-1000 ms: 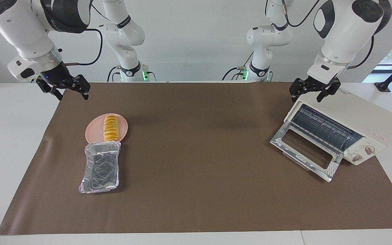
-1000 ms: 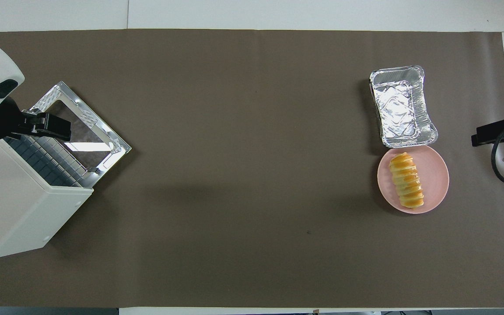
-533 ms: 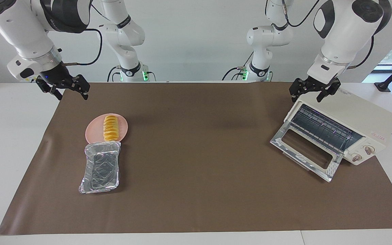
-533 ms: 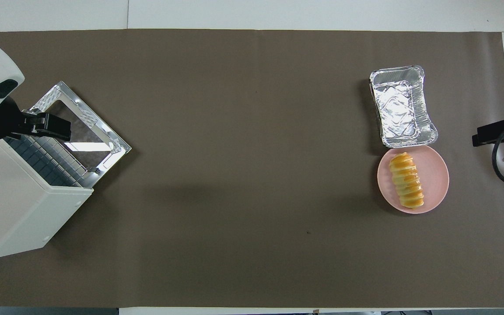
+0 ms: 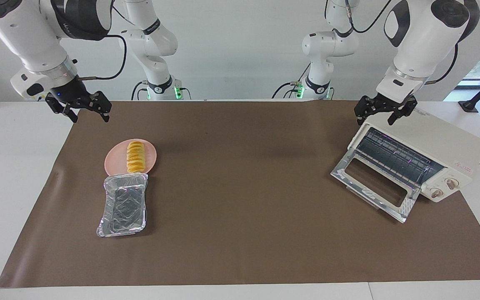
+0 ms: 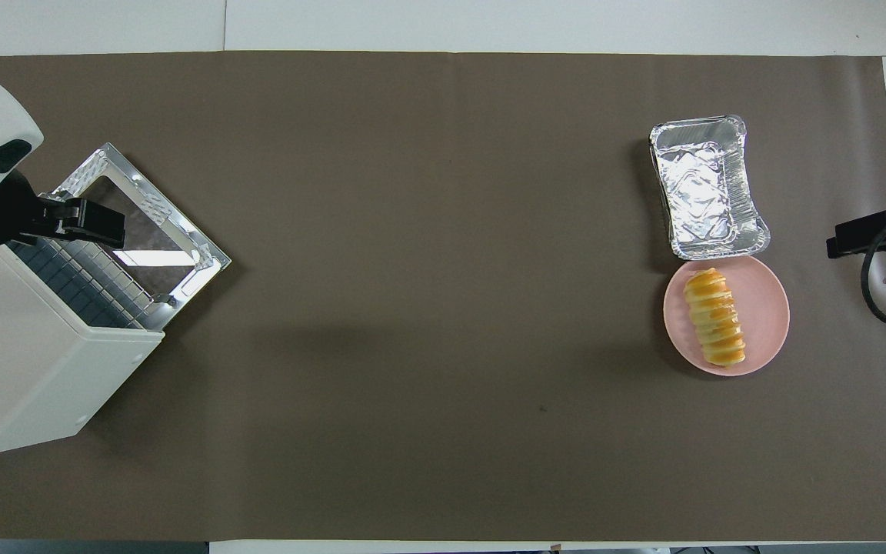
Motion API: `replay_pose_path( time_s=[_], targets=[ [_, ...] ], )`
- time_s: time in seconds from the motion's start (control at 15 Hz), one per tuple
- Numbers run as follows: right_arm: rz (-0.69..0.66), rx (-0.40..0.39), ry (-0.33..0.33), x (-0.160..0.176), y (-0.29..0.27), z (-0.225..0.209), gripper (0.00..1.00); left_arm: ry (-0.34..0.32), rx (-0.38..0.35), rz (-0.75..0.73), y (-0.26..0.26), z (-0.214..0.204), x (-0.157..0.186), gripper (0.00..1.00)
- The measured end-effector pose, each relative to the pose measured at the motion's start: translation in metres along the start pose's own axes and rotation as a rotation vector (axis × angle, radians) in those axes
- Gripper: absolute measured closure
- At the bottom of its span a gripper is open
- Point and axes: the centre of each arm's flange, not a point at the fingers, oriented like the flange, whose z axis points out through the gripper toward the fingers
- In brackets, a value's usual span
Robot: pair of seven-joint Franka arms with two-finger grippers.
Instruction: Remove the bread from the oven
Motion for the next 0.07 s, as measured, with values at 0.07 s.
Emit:
replay_pose_path(
  time_s=[0.07],
  targets=[
    [0.001,0.000,0.000,0.0000,0.0004,0.0000,0.00,0.000,0.000,0.000,0.0000,0.0000,0.0000,0.00]
  ],
)
